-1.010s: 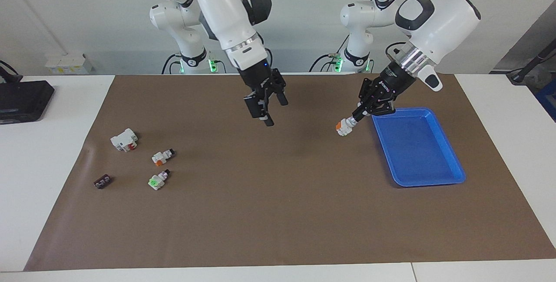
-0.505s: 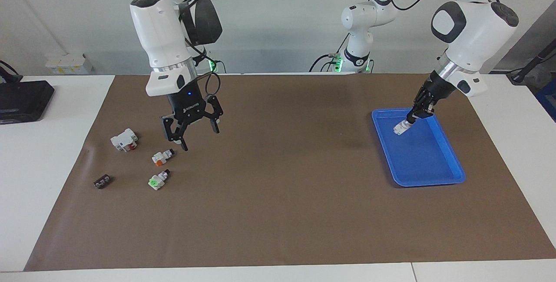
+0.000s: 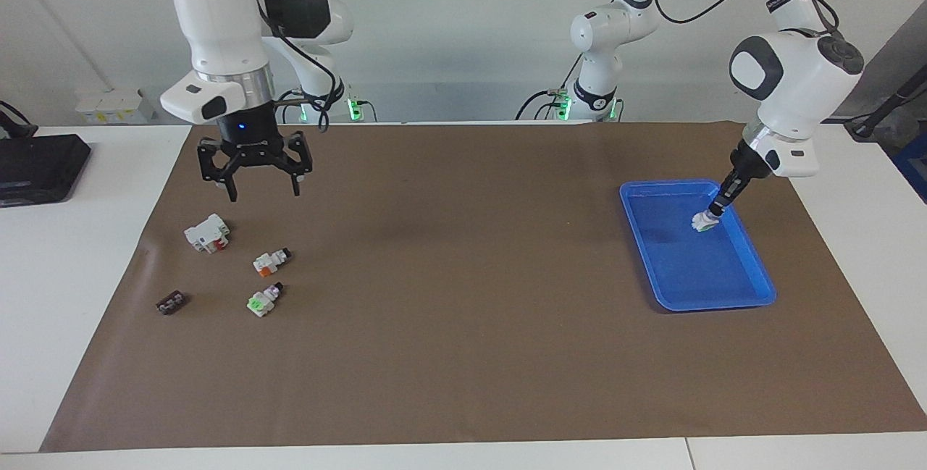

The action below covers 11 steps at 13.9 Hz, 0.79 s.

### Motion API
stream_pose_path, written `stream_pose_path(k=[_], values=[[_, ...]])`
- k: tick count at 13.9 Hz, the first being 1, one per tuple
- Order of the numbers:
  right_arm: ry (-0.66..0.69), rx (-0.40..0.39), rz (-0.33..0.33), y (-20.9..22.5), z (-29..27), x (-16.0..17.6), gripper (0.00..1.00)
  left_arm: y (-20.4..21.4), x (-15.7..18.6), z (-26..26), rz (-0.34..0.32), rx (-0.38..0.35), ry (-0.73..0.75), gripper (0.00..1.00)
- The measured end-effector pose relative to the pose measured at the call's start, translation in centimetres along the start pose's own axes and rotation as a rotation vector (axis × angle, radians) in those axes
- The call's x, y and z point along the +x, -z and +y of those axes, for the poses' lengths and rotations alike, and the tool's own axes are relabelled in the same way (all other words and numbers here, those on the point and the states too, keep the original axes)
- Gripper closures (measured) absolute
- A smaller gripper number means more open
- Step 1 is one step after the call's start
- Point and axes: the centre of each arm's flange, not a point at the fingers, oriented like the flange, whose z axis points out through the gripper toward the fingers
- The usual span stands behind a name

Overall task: Turn and place switch with both arms
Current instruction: 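Lower the switch into the blue tray with the left gripper and release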

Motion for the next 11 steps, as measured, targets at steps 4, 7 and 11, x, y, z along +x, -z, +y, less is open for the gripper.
stream_pose_path(k=[4,7,11], values=[[-0.143,0.039,-0.085,4.8,5.9,-4.3,0.0,-2.3,1.1,-4.0,0.015,0.028,-0.082,0.9],[-0.206,0.055,-0.122,6.5,9.0,-5.7,0.0,-4.5,1.4,-6.8,0.026,0.029,-0.1,0.9],[-0.214,0.063,-0.205,3.7,9.5,-4.3,0.0,-5.9,0.9,-7.5,0.024,0.031,-0.104,0.9]])
